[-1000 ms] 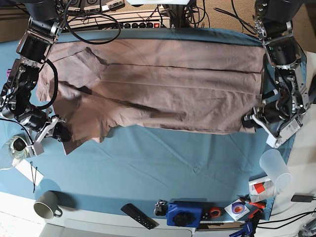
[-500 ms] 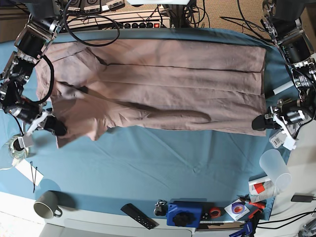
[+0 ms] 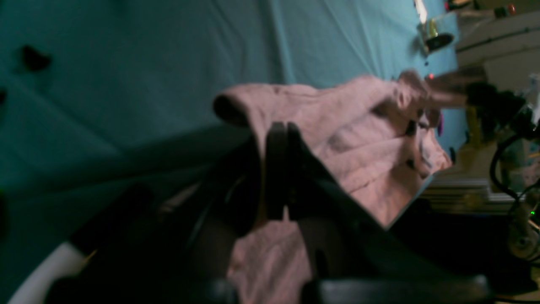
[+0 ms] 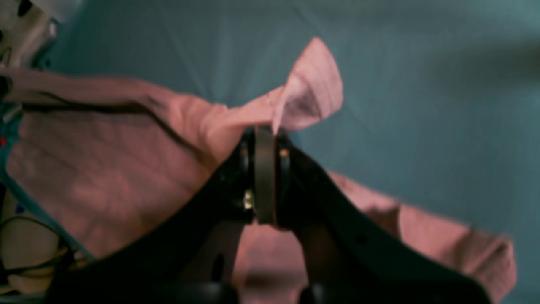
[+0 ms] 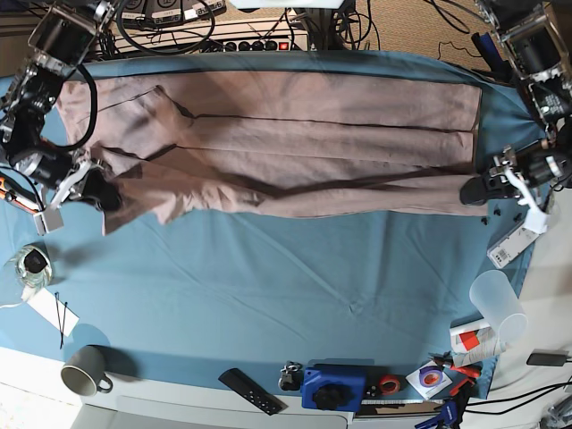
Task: Fold the T-shirt properly
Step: 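Fold the hem edge over toward the collar with both grippers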
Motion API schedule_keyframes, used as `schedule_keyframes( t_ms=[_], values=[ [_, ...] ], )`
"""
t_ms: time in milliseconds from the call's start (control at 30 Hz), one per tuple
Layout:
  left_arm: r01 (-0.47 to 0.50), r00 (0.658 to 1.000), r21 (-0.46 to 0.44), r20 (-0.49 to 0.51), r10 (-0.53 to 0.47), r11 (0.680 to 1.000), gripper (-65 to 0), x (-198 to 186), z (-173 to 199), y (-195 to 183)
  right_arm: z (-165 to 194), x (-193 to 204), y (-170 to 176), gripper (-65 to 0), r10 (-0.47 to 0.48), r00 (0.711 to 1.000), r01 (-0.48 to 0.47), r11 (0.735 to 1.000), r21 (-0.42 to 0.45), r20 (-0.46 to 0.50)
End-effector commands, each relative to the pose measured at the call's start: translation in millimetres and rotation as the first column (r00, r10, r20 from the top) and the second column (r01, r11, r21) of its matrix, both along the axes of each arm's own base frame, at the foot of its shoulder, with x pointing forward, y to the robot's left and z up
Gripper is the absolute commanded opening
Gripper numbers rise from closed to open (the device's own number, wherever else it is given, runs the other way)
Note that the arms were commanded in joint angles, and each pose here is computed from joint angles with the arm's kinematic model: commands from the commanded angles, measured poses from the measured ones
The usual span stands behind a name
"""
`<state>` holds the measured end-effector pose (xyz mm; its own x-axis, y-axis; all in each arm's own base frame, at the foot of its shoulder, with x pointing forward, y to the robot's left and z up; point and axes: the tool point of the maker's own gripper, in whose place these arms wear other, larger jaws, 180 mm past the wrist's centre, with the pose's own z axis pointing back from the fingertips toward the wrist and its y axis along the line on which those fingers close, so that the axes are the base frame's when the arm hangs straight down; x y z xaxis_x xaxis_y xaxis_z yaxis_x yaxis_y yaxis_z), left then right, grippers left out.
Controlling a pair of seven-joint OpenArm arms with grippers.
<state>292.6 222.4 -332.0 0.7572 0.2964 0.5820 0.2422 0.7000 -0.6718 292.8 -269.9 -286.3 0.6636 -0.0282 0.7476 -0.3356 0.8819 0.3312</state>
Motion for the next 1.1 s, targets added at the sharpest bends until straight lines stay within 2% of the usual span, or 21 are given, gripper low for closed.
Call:
schedule_keyframes(
  t_ms=[0,267,467,700,1067],
  values=[
    [-0.005,0.999,0.011,0.054,0.004,1.0,-65.0,4.2,16.8,6.7,17.9,4.9,-8.2,-65.0,-0.012,0.998,0.013,1.0,-0.01,0.059],
    [0.026,0.999,0.048,0.033,-0.027,0.999,-65.0,-22.5,8.2,2.3,15.2,-17.8,-40.6,-65.0,-0.122,0.991,0.122,0.992,-0.011,0.048],
    [0.028,1.0,0.047,-0.006,-0.027,0.999,-65.0,-35.5,-2.1,2.2,22.1,-32.8,-56.6,-65.0,-0.181,0.981,0.179,0.983,0.027,0.071],
    [0.029,0.999,0.046,-0.04,-0.027,0.999,-65.0,-47.0,-10.6,2.3,21.6,-35.5,-59.3,-65.0,-0.191,0.979,0.189,0.982,0.026,0.069],
    [0.029,0.999,0.045,-0.046,-0.027,0.999,-65.0,-49.0,-12.0,2.2,-15.9,-80.6,-58.9,-65.0,-0.192,0.978,0.192,0.981,-0.002,-0.086]
  ],
)
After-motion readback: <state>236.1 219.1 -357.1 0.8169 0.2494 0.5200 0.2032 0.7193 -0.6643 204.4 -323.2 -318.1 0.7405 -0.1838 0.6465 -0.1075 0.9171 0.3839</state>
